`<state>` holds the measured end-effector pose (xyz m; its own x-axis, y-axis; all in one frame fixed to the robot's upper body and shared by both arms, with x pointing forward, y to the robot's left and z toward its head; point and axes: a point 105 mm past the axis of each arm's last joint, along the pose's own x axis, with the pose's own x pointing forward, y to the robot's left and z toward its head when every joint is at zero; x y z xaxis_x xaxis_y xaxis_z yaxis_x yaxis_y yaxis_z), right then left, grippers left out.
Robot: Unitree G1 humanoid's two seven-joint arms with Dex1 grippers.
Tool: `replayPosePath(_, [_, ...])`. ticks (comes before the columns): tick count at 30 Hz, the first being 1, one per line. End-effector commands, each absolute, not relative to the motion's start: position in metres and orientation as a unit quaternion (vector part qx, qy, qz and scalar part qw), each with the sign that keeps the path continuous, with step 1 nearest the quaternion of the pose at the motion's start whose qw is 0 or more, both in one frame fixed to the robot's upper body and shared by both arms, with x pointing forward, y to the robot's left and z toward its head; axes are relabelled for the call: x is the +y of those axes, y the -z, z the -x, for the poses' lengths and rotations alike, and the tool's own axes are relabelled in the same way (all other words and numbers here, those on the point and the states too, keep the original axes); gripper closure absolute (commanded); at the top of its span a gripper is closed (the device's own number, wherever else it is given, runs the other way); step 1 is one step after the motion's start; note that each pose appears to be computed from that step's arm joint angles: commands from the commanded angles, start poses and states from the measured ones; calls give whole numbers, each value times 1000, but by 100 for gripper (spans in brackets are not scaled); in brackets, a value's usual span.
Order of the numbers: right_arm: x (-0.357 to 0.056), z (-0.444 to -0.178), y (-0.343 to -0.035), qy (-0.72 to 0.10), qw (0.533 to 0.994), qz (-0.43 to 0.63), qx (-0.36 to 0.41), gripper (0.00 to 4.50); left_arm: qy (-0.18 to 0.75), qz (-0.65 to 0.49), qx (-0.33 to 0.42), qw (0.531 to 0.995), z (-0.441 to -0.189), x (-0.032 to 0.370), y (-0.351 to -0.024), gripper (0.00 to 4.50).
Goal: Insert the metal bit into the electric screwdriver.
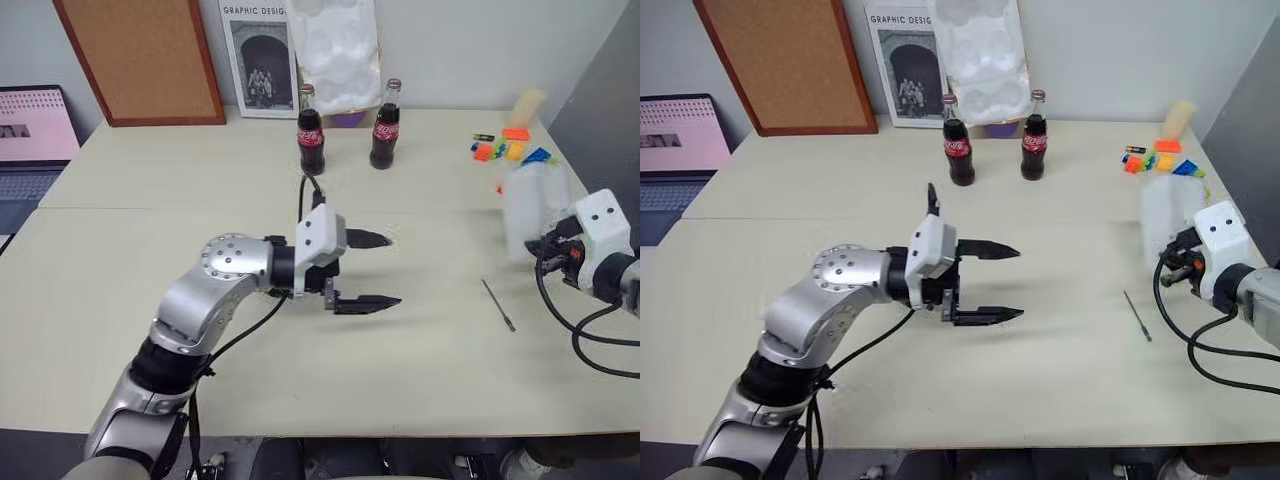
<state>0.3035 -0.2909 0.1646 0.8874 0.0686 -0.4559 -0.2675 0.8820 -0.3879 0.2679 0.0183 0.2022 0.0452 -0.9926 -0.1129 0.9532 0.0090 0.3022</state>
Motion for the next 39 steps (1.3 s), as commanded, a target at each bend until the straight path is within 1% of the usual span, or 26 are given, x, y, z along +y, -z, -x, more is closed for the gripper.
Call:
replayPosePath(1, [-324, -308, -151, -52, 925, 289, 242, 449, 701, -162, -94, 688, -264, 4, -207, 0])
replayPosePath(6, [-340, -312, -144, -35, 921, 296, 251, 449, 707, -164, -100, 680, -262, -1, -205, 0])
replayPosePath(8, [-342, -312, -148, -36, 924, 286, 251, 383, 709, -165, -102, 678, -262, -3, -205, 0])
replayPosePath(9, [-340, -312, -151, -41, 928, 277, 247, 371, 709, -165, -103, 677, -261, -3, -205, 0])
replayPosePath(10, [-338, -312, -153, -45, 931, 268, 245, 329, 710, -165, -103, 677, -261, -3, -205, 0])
replayPosePath(12, [-337, -310, -156, -50, 932, 264, 244, 293, 710, -164, -102, 677, -262, -3, -205, 0])
replayPosePath(15, [-339, -307, -160, -51, 934, 259, 242, 225, 710, -165, -101, 677, -262, -2, -205, 0])
replayPosePath(17, [-341, -303, -169, -48, 935, 260, 235, 184, 709, -168, -102, 678, -264, 0, -205, 0])
replayPosePath(18, [-343, -300, -173, -46, 935, 263, 233, 151, 707, -169, -102, 679, -265, 1, -206, 0])
replayPosePath(19, [-344, -297, -177, -43, 935, 267, 229, 136, 705, -171, -102, 681, -266, 2, -207, 0])
replayPosePath(21, [-344, -287, -192, -46, 934, 282, 216, 86, 697, -184, -100, 686, -271, 10, -208, 0])
replayPosePath(25, [-326, -271, -209, -90, 930, 301, 189, 86, 683, -210, -91, 693, -279, 29, -210, 0])
replayPosePath(26, [-310, -267, -216, -129, 928, 310, 162, 86, 676, -231, -84, 694, -283, 39, -211, 0])
replayPosePath(28, [-265, -253, -224, -237, 914, 311, 104, 86, 663, -282, -60, 691, -292, 67, -212, 0])
replayPosePath(30, [-236, -243, -224, -303, 899, 306, 76, 86, 655, -324, -40, 682, -297, 87, -212, 0])
replayPosePath(31, [-228, -239, -223, -320, 895, 305, 70, 86, 653, -338, -34, 677, -298, 93, -212, 0])
replayPosePath(35, [-179, -225, -212, -429, 860, 264, 79, 86, 641, -444, 31, 625, -305, 134, -203, 0])
replayPosePath(37, [-167, -225, -211, -447, 853, 258, 77, 86, 640, -471, 48, 606, -306, 144, -200, 0])
replayPosePath(39, [-151, -225, -204, -469, 844, 246, 82, 86, 640, -508, 80, 571, -307, 155, -192, 0])
